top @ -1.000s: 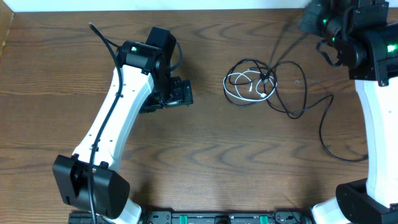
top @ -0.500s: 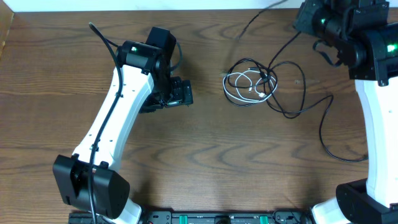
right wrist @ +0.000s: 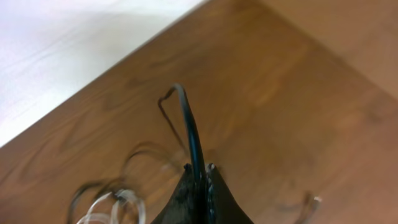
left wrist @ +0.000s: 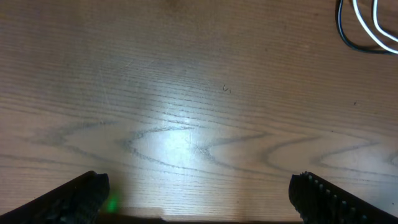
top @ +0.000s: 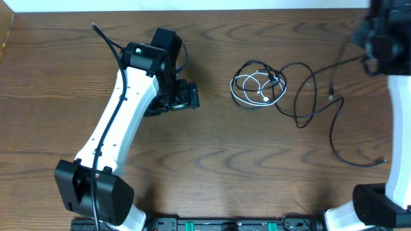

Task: Untangle cables
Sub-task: 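Drag the black strand rightward and release it at the right side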

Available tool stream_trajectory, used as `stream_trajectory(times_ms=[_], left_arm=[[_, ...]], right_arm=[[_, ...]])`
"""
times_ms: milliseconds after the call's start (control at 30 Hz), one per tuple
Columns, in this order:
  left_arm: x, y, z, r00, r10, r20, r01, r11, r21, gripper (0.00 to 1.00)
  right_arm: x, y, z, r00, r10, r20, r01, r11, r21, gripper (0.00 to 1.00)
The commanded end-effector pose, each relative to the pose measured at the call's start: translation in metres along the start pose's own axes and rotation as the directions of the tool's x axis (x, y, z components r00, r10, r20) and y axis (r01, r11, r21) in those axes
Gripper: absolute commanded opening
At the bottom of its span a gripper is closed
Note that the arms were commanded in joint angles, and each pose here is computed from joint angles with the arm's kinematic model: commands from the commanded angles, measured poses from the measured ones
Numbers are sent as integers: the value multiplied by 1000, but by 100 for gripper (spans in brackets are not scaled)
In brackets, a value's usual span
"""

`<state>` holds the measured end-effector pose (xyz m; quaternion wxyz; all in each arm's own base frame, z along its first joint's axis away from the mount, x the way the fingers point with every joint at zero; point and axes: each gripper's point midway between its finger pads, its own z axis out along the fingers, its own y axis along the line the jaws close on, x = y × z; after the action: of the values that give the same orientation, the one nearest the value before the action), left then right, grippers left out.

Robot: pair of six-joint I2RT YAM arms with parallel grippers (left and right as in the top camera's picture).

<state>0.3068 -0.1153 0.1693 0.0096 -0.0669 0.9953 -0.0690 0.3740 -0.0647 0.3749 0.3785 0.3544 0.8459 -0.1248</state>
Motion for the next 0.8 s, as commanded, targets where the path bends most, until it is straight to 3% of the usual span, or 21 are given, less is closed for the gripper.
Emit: stream_trajectory(times_ms=[0, 233, 433, 600, 767], left_arm=[[0, 4, 3, 1000, -10, -7, 10, 1000, -15, 98], [0, 4, 3, 1000, -10, -7, 10, 1000, -15, 98], [0, 4, 3, 1000, -10, -7, 10, 1000, -15, 98], [0, 4, 3, 1000, -10, -7, 10, 1000, -15, 98], [0, 4, 3, 1000, -10, -7, 10, 1000, -15, 98]], right_arm=[[-8, -31, 13, 995, 101, 1, -101, 991, 86, 1], [34, -31, 37, 964, 98, -248, -97, 995, 19, 1], [80, -33, 66, 928, 39, -369, -13, 997, 74, 1], [106, -42, 90, 913, 22, -408, 35, 991, 132, 2], [98, -76, 102, 937, 58, -344, 42, 960, 278, 2]])
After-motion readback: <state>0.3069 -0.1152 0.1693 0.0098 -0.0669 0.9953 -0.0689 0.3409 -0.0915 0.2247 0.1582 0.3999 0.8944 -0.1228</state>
